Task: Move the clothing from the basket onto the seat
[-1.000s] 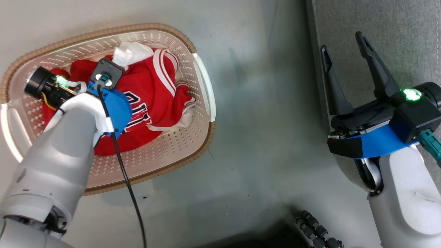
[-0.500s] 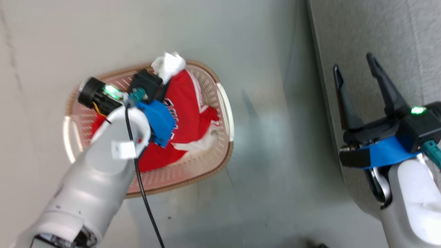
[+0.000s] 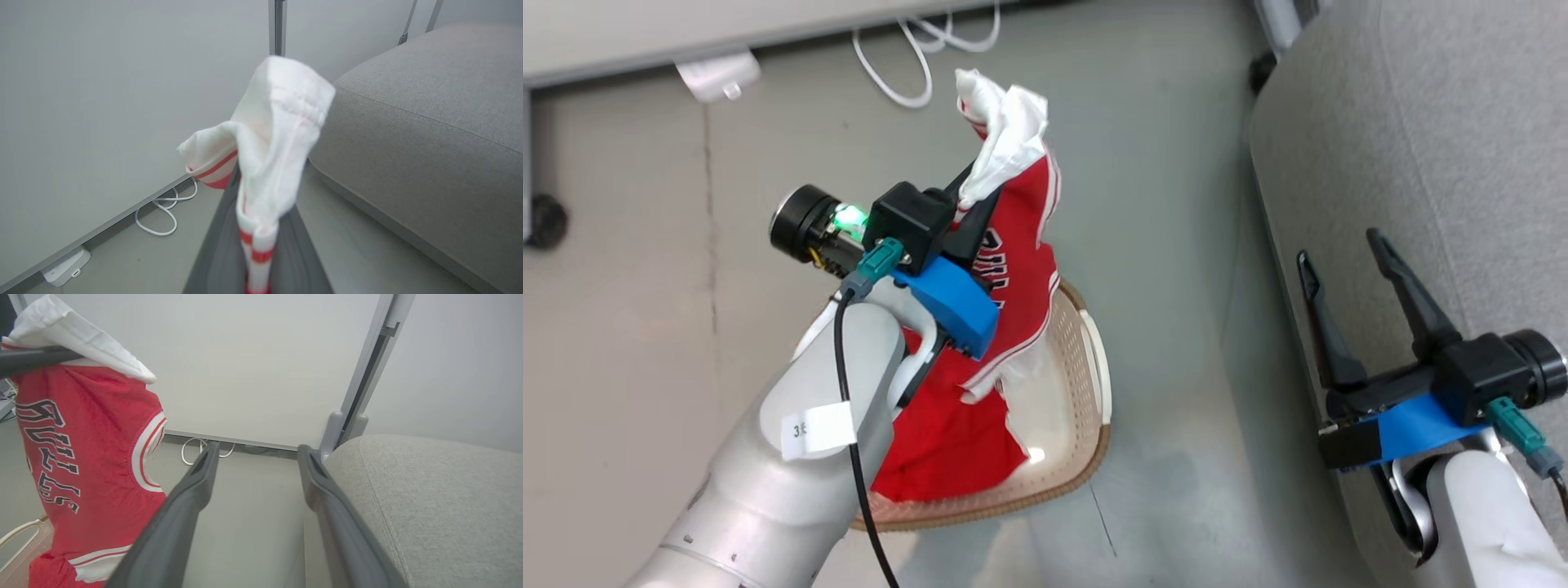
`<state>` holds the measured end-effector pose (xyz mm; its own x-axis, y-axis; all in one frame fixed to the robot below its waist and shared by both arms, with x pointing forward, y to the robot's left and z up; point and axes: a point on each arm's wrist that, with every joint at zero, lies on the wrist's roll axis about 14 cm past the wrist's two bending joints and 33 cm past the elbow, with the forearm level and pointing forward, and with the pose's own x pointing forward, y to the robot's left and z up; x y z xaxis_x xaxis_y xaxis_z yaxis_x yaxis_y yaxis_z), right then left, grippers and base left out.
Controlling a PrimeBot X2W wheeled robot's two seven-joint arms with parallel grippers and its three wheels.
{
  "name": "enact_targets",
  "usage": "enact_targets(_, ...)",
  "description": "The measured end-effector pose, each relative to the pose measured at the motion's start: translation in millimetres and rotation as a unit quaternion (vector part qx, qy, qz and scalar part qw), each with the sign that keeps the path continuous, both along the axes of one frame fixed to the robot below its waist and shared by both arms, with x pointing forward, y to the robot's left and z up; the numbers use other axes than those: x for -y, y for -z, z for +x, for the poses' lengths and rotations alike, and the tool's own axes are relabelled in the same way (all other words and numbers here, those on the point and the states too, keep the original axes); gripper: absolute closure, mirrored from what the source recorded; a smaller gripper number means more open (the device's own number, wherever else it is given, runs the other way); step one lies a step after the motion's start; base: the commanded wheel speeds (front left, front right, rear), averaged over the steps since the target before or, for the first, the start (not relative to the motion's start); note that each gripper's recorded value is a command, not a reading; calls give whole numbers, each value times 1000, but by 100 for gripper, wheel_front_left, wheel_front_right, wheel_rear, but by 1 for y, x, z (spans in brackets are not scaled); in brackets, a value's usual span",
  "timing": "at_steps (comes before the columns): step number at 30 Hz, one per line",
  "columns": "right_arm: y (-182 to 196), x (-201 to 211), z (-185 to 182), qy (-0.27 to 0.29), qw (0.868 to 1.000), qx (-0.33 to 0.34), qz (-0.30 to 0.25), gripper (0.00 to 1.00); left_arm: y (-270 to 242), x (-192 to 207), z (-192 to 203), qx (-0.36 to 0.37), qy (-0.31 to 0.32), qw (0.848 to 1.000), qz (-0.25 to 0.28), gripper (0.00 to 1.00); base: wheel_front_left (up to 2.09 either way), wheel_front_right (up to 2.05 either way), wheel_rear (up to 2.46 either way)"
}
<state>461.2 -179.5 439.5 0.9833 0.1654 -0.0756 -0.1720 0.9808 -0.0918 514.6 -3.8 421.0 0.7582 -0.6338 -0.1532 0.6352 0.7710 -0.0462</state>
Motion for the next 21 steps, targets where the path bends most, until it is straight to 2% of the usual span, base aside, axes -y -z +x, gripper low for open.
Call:
enact_targets(6, -28, -4, -17, -1, 1000, 27, 7, 0, -89, 14, -6, 98, 13, 994, -34, 100, 0, 0, 0)
enact_targets(12, -48, -8, -33, -2, 999, 49, 13, 0, -175, 33, -18, 194, 37, 979, -58, 100, 0, 0, 0)
enact_targets(16, -58, -9, -43, -1, 998, 60, 17, 0, -212, 42, -29, 233, 51, 969, -67, 100, 0, 0, 0)
enact_targets(21, -65, -7, -53, 3, 998, 68, 15, 0, -234, 56, -43, 253, 70, 962, -73, 100, 0, 0, 0)
